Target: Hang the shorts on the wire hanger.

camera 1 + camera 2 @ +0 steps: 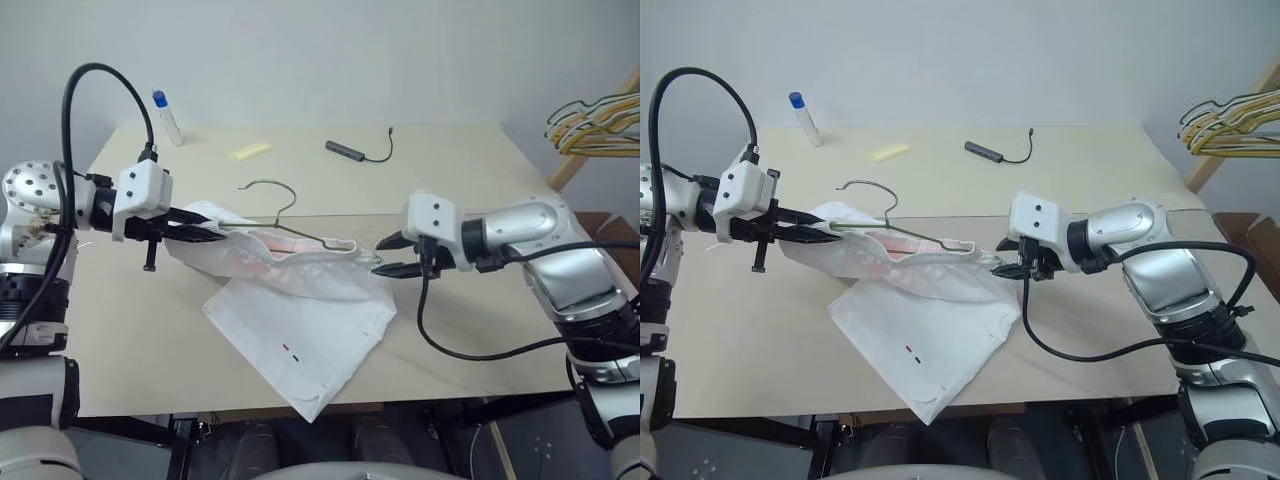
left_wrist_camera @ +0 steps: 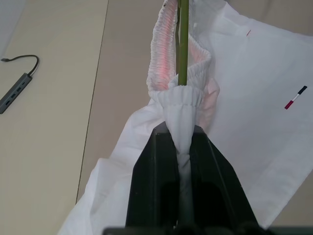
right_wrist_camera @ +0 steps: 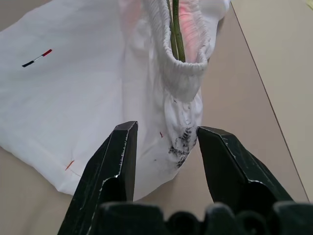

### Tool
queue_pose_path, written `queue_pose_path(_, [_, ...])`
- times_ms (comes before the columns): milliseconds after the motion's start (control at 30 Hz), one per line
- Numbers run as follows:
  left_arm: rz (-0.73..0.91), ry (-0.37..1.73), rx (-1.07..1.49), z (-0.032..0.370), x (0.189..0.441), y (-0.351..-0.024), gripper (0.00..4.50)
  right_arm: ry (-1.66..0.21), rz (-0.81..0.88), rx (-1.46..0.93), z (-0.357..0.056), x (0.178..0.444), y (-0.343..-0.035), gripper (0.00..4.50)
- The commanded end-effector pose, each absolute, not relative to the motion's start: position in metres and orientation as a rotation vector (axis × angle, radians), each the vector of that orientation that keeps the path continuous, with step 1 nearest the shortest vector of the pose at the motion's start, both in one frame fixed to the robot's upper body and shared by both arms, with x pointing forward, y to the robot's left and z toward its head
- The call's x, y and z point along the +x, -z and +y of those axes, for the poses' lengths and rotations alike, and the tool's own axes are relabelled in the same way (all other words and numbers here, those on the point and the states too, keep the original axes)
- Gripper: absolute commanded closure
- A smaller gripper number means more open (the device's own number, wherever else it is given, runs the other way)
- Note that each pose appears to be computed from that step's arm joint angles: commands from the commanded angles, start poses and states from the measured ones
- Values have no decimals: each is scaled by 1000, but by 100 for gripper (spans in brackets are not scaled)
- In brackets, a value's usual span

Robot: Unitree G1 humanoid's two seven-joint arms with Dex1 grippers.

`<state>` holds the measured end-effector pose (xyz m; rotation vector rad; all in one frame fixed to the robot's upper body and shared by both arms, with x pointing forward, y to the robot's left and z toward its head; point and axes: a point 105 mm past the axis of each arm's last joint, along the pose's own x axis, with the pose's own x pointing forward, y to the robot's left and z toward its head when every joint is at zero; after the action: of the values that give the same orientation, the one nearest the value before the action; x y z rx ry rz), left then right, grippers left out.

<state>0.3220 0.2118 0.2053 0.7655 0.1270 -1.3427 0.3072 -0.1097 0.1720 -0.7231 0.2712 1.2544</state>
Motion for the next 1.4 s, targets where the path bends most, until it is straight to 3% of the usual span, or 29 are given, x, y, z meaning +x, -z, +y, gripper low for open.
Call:
queue_pose_path(33, [75,1334,807,213,319,-224,450,-1258,225,-740,-102,312,-172,216])
queue_pose_path(133, [71,1332,809,213,319,-226,450,-1272,221,-716,-96,316,-169,216])
queue_pose_path(233, [84,1311,835,216,319,-225,450,-1265,292,-734,-97,322,-161,267])
queue_pose_path(433, [73,1302,826,217,318,-226,450,-1251,324,-746,-106,323,-161,448])
queue_pose_path(533, [88,1306,840,217,318,-222,450,-1229,324,-766,-107,326,-162,448])
queue_pose_path(733, [134,1315,872,216,319,-211,450,-1183,202,-717,-102,332,-207,448])
queue_pose_path(867, [93,1307,838,208,323,-212,450,-1236,131,-696,-92,321,-230,448])
queue_pose_path(1200, [12,1329,778,199,321,-221,450,-1247,79,-749,-63,321,-221,448])
queue_pose_path(1300, [19,1317,782,201,322,-219,450,-1255,92,-802,-68,320,-214,389])
queue_pose_path(1400, [14,1316,774,202,320,-220,450,-1270,111,-823,-71,319,-207,299])
